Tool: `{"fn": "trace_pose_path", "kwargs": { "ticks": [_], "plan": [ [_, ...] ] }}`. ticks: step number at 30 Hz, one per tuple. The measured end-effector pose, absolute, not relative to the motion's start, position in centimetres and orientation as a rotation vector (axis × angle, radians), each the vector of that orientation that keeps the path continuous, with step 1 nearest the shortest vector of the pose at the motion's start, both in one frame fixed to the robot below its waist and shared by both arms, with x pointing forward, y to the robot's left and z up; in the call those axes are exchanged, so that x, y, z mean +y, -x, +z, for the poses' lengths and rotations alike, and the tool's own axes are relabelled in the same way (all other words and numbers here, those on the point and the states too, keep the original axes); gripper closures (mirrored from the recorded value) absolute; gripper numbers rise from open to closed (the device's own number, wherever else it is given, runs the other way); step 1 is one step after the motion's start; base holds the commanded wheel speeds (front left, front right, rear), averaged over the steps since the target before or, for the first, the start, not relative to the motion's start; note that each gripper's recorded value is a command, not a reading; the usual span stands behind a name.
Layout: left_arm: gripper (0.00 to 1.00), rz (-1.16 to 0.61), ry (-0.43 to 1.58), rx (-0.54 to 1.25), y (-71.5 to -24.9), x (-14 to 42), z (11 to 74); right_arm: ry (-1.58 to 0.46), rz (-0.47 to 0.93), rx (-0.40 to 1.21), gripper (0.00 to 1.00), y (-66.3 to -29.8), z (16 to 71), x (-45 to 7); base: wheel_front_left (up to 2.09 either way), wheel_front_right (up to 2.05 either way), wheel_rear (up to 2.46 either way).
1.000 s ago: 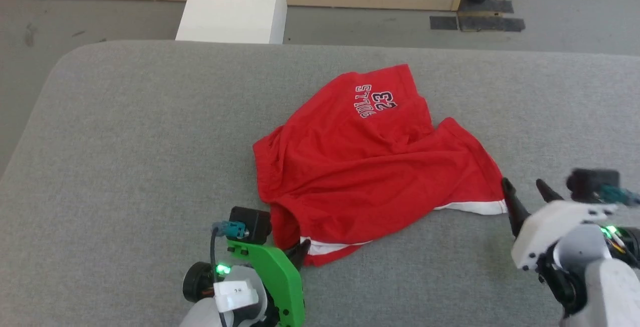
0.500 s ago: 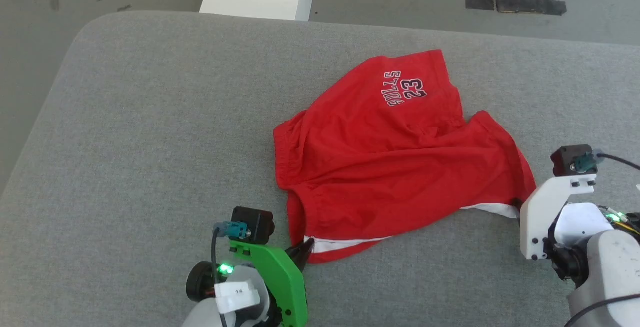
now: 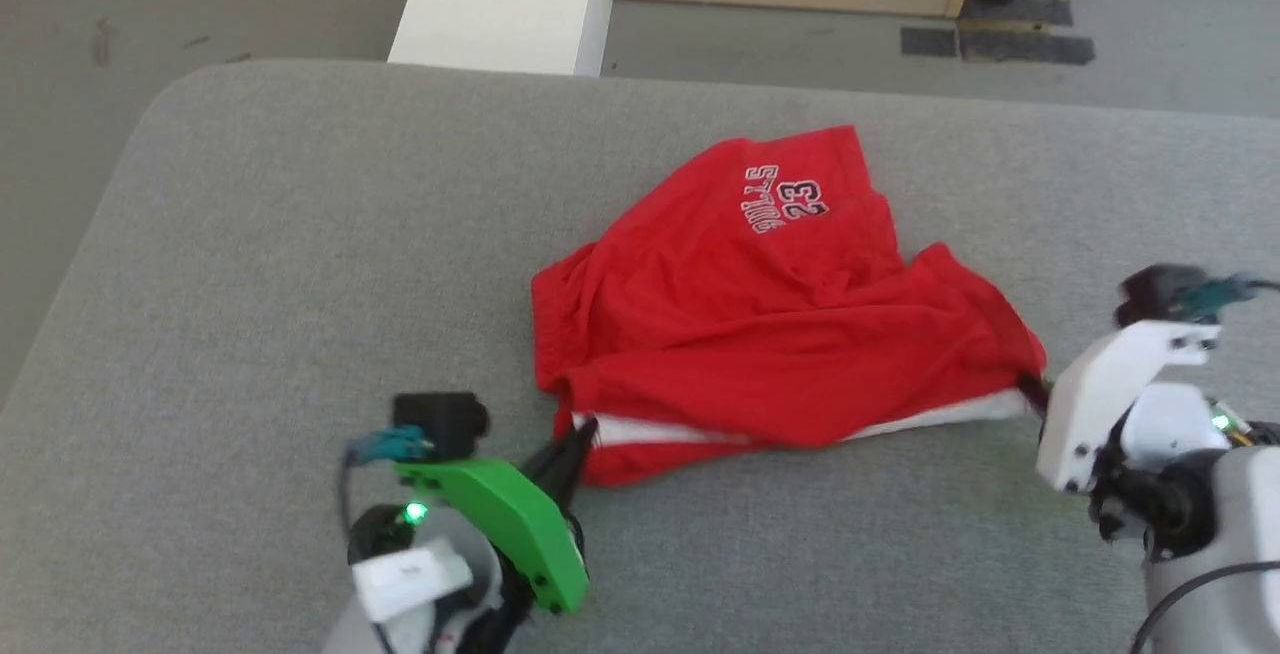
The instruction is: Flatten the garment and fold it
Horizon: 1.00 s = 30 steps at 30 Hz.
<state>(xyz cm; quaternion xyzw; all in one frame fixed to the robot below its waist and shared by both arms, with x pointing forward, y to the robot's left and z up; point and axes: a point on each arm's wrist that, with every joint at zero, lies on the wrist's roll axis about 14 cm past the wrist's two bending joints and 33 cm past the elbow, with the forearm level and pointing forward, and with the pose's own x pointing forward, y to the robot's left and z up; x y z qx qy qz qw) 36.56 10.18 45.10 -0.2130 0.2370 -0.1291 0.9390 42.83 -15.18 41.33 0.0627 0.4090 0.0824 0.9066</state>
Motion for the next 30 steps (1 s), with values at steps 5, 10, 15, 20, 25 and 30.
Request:
{"fn": "trace_pose_path", "kwargs": {
  "ticks": [5,10,15,20,25,30],
  "plan": [
    [1.0,-0.266,0.535,0.264,-39.3,12.1,51.7,-0.304,0.252,0.679,1.0,-44.7,48.8,-14.6,0.0,0.0,0.0],
    [1.0,-0.298,0.494,0.084,-41.3,14.4,58.9,-0.465,0.34,0.503,1.0,-45.5,57.5,-15.1,0.0,0.0,0.0],
    [1.0,-0.364,0.444,-0.081,-41.9,15.0,66.8,-0.557,0.397,0.343,1.0,-44.8,65.1,-16.6,0.0,0.0,0.0],
    [1.0,-0.421,0.394,-0.205,-41.5,14.8,73.3,-0.606,0.417,0.181,1.0,-43.6,71.3,-18.5,0.0,0.0,0.0],
    [1.0,-0.457,0.349,-0.25,-41.6,14.1,76.8,-0.671,0.444,0.12,1.0,-43.0,73.8,-19.5,0.0,0.0,0.0],
    [1.0,-0.474,0.324,-0.228,-42.8,13.4,77.6,-0.701,0.438,0.082,1.0,-43.4,74.9,-20.3,0.0,0.0,0.0]
  ]
}}
